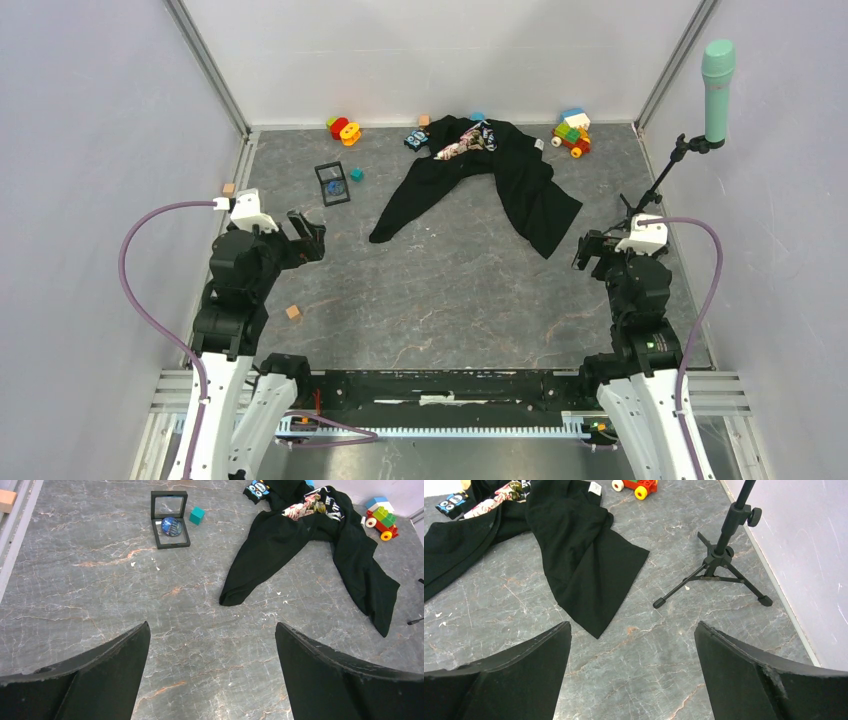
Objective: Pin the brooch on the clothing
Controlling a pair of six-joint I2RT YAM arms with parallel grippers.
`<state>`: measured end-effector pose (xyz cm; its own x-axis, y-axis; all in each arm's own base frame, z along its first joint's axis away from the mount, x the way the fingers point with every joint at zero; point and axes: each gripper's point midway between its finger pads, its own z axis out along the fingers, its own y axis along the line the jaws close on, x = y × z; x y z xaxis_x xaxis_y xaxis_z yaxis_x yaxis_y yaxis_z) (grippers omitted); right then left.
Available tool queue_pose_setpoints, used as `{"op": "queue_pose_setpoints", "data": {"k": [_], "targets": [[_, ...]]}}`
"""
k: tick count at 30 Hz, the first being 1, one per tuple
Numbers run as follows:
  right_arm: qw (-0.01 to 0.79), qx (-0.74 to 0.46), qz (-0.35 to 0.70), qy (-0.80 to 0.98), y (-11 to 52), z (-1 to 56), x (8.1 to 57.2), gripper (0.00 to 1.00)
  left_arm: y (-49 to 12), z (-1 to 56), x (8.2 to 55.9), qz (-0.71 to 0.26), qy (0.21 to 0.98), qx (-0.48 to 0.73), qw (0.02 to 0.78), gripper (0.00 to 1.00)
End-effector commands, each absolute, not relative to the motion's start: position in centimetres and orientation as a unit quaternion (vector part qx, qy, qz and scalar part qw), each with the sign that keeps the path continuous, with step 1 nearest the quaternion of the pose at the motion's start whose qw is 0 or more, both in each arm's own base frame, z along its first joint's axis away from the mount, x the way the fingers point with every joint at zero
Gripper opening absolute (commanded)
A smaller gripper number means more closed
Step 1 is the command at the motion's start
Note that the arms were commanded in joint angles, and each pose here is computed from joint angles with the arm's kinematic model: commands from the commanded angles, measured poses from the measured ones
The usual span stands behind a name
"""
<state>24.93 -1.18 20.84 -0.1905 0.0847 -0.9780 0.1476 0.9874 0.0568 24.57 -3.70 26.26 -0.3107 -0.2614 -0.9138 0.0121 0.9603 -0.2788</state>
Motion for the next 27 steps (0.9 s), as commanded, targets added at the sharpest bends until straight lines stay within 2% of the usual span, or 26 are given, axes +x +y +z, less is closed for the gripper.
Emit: {"op": "queue_pose_setpoints", "data": {"k": [1, 7, 15, 20, 27], "targets": [[0.644, 0.081, -0.023, 0.760, -1.3, 22.4, 24.9, 0.98, -3.8, 27.4, 24.8, -0.129, 0.788, -0.088, 0.596, 1.00], [0.637, 0.079, -0.019, 0.767, -1.1, 21.8, 25.0, 0.98, -3.8, 26.0, 25.1, -0.127, 0.800, -0.094, 0.579, 1.00], [0.586, 0.046, 0.017, 0.809, 0.9, 17.3, 26.1, 0.98, -6.9, 24.3, 25.7, -0.190, 0.823, -0.037, 0.534, 1.00], [0.552, 0.076, 0.006, 0.831, 0.3, 12.8, 26.4, 0.93, -7.4, 23.4, 25.9, -0.198, 0.834, -0.034, 0.513, 1.00], [0.512, 0.067, 0.046, 0.855, 2.2, 8.4, 28.3, 0.86, -7.4, 22.8, 26.0, -0.198, 0.841, -0.036, 0.502, 1.00]]}}
